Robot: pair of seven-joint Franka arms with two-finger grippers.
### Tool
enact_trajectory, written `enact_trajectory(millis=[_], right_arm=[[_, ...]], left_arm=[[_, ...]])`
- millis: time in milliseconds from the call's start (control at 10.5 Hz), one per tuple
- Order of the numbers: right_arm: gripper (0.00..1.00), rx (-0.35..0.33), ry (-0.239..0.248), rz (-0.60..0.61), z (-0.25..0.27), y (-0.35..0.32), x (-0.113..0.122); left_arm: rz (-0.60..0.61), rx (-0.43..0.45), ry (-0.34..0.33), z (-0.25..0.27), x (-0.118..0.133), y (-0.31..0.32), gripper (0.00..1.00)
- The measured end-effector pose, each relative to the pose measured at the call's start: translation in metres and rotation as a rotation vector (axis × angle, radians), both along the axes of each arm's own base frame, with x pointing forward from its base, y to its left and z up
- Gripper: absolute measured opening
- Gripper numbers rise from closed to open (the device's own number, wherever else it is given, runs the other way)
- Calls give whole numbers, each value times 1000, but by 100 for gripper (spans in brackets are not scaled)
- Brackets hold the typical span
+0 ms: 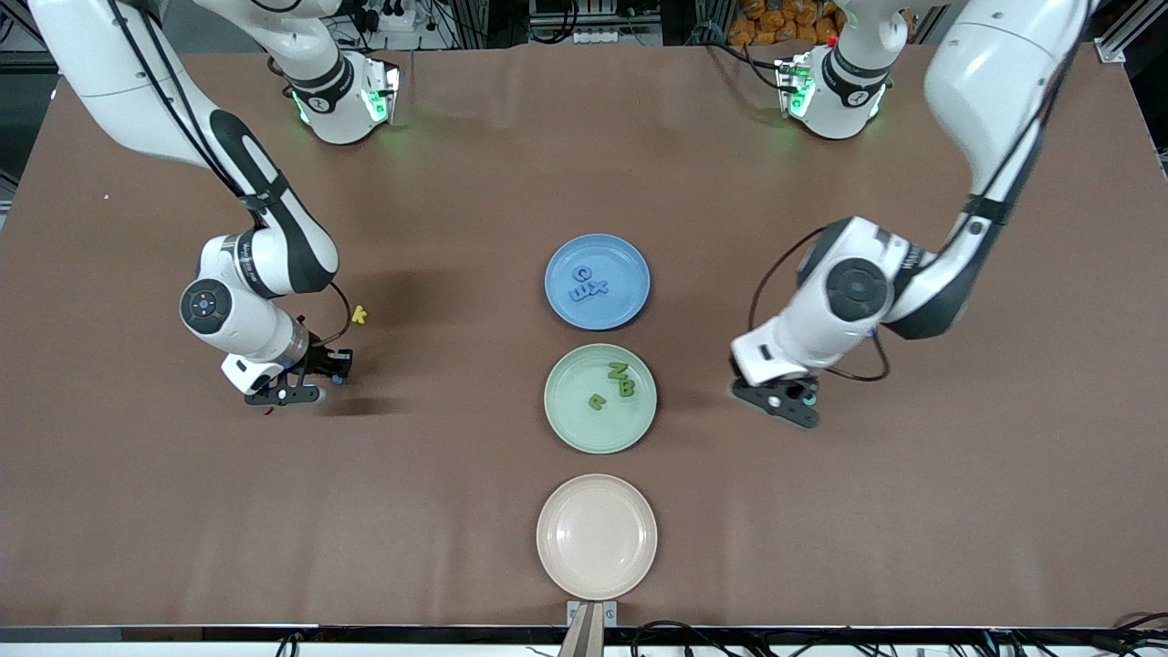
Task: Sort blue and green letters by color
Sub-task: 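Grasp the blue I and the green P with both grippers, then drop the green P on the green plate, the blue I on the blue plate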
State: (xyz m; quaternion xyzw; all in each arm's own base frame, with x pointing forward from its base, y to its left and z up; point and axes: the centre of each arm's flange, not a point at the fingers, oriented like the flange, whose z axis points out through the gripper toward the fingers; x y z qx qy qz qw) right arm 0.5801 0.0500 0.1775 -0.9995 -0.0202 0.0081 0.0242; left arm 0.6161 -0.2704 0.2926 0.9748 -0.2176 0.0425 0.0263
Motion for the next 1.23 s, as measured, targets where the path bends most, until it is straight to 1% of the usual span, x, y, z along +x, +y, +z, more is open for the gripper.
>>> enact_trajectory(millis=[95, 190, 379, 569, 758, 853, 1043, 1138, 1232], right_arm=[[10, 0, -1, -4, 0, 0, 1], [10, 0, -2, -6, 1, 0, 1], [10, 0, -3, -8, 1, 0, 1], [10, 0, -15, -18, 7, -1, 6], [10, -10, 12, -134, 22, 5, 9], [10, -17, 22, -198, 32, 21, 9], [10, -25, 29, -297, 41, 76, 0], [10, -25, 32, -328, 41, 104, -7], [10, -16, 40, -357, 42, 130, -14]], left_arm=[[45, -17, 4, 0, -10, -35, 27], [87, -33, 13, -3, -19, -66, 27], [133, -64, 28, -9, -38, -121, 27], [187, -88, 36, -14, -47, -159, 27], [228, -72, 38, -30, -50, -174, 27], [243, -59, 34, -40, -53, -182, 27], [252, -44, 26, -55, -59, -198, 27], [251, -49, 21, -59, -59, -203, 27], [253, -53, 20, -63, -58, -203, 33]])
